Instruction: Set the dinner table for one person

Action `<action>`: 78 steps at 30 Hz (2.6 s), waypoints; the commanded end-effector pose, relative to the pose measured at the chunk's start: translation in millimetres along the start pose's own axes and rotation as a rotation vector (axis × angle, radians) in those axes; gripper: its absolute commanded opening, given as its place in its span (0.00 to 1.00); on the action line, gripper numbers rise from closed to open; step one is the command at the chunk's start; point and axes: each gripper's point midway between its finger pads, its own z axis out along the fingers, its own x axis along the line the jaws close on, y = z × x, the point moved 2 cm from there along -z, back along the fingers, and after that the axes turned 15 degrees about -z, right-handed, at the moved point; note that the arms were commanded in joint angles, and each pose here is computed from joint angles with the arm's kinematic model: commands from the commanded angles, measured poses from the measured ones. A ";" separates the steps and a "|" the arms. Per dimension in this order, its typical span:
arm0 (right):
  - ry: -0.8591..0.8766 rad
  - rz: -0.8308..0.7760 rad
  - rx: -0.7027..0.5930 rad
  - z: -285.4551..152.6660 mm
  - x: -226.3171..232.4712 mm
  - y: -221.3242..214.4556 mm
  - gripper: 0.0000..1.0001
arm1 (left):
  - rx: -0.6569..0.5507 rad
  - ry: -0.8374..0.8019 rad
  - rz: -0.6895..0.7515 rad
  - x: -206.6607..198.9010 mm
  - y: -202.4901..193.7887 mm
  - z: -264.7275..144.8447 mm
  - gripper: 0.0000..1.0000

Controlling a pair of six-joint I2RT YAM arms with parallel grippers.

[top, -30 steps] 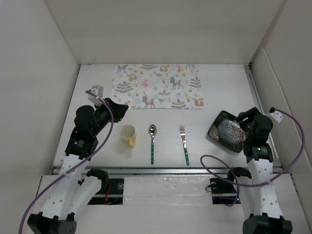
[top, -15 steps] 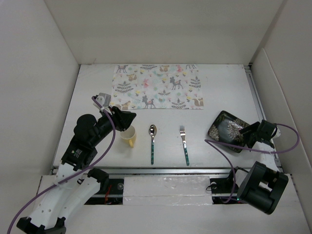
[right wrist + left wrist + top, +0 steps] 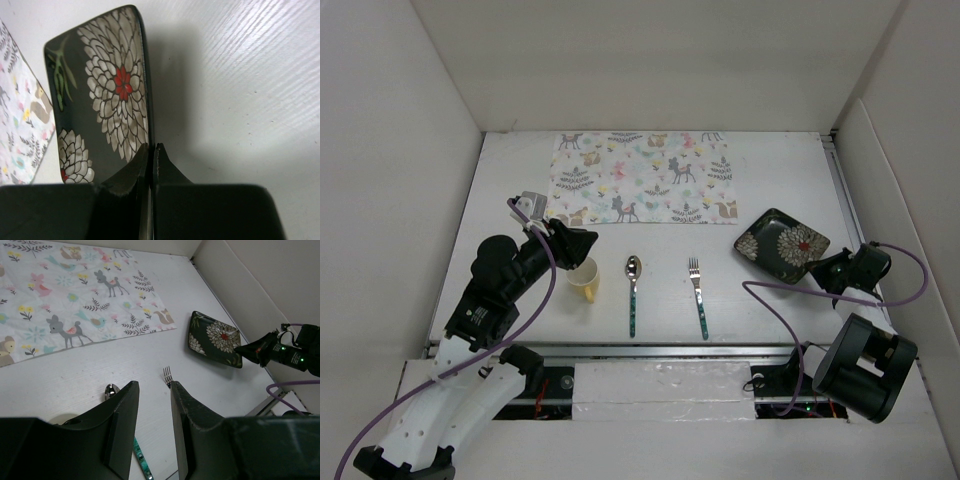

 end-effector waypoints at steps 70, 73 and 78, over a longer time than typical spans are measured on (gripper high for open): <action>0.890 -0.330 0.167 142.8 480.6 -44.2 0.00 | -0.165 0.136 0.026 21.5 28.9 0.0 0.60; 0.871 -0.332 0.160 143.6 472.3 -47.3 0.20 | -0.169 0.133 0.028 20.4 30.3 0.5 0.60; 0.836 -0.380 0.134 135.7 465.9 -34.6 0.54 | -0.164 0.133 0.028 20.4 29.9 1.4 0.59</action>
